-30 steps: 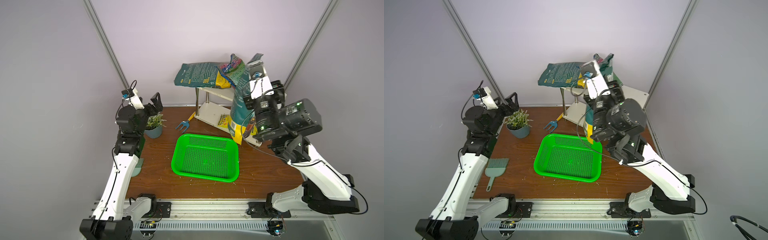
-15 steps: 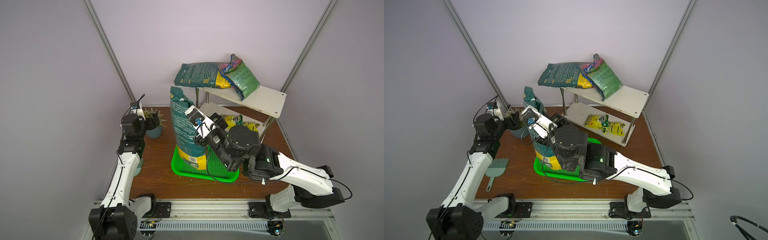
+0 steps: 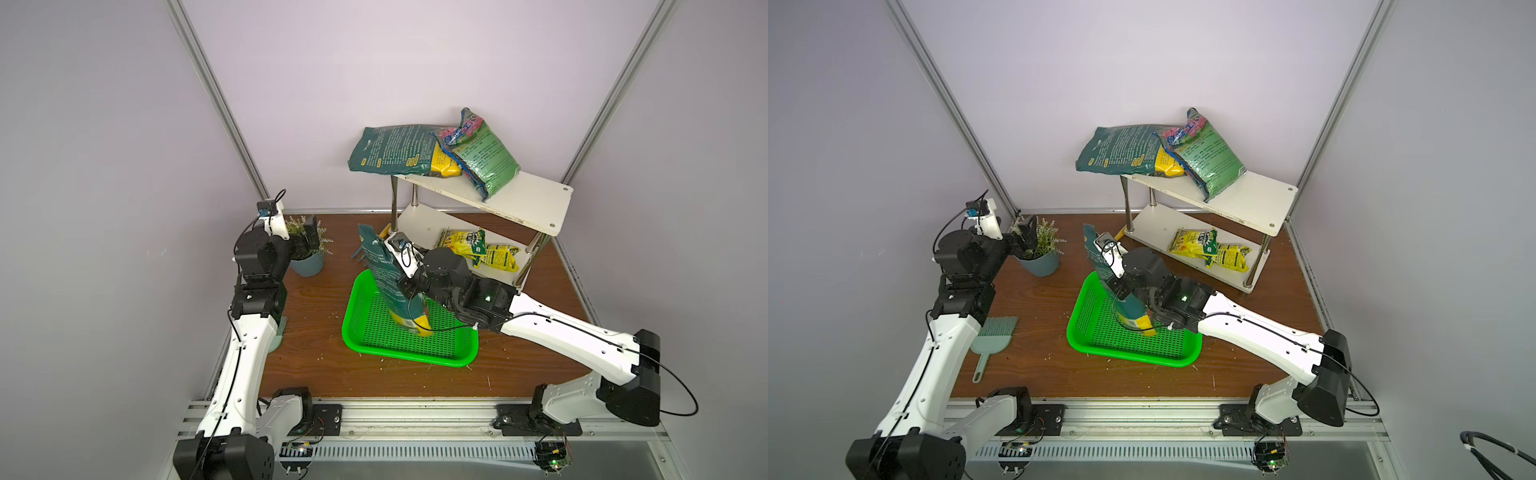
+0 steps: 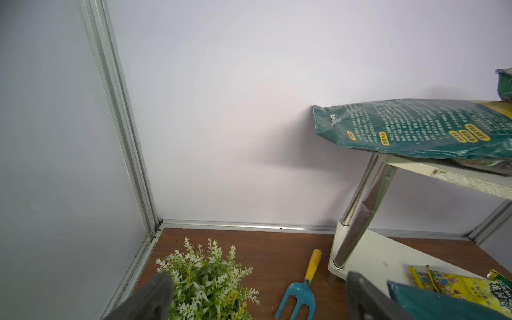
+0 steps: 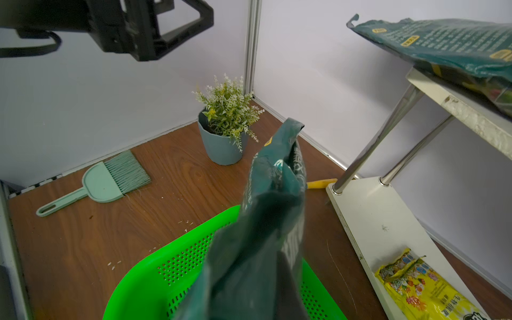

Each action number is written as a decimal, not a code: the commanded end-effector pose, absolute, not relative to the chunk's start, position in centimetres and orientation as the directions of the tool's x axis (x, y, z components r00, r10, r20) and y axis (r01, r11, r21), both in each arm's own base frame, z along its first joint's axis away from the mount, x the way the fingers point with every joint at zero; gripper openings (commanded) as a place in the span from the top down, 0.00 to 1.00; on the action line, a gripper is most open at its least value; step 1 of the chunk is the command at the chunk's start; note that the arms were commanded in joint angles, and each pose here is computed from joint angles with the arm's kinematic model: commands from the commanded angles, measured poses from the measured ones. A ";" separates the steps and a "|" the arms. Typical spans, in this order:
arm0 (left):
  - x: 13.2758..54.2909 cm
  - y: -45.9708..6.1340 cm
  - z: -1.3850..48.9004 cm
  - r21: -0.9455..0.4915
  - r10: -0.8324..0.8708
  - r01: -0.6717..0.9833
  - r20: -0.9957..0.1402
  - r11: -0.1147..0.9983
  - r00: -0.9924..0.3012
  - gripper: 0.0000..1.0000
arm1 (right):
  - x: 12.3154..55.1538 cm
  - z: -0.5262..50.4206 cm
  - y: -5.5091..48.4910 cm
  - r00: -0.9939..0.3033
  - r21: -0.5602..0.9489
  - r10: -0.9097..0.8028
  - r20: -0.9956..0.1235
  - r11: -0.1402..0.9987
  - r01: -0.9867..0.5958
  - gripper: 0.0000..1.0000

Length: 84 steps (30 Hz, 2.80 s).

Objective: Take down the fertilizer bag from the shelf
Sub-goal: Place the fertilizer bag in the storage box.

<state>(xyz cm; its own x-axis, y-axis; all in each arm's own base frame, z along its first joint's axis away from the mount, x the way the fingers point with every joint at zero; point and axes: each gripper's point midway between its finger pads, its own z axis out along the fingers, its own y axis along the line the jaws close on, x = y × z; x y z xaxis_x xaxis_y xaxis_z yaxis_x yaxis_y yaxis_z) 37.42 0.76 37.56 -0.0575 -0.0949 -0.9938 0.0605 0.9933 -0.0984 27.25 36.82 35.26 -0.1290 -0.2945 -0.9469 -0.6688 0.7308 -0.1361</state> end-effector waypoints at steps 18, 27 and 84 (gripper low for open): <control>37.1 0.9 38.9 -0.085 -0.083 0.067 -0.996 0.994 -0.022 0.00 | 30.5 47.1 36.5 -0.036 0.200 0.230 -0.973 0.743 -0.639 1.00; 37.1 0.9 38.8 -0.086 -0.084 0.070 -0.996 0.994 -0.022 0.00 | 31.5 46.1 35.5 -0.115 0.346 0.344 -0.932 0.750 -0.563 1.00; 37.0 1.8 38.9 -0.100 -0.100 0.018 -0.995 0.995 -0.030 0.00 | 26.1 35.2 51.6 -0.368 0.516 0.365 -0.856 0.550 -0.656 1.00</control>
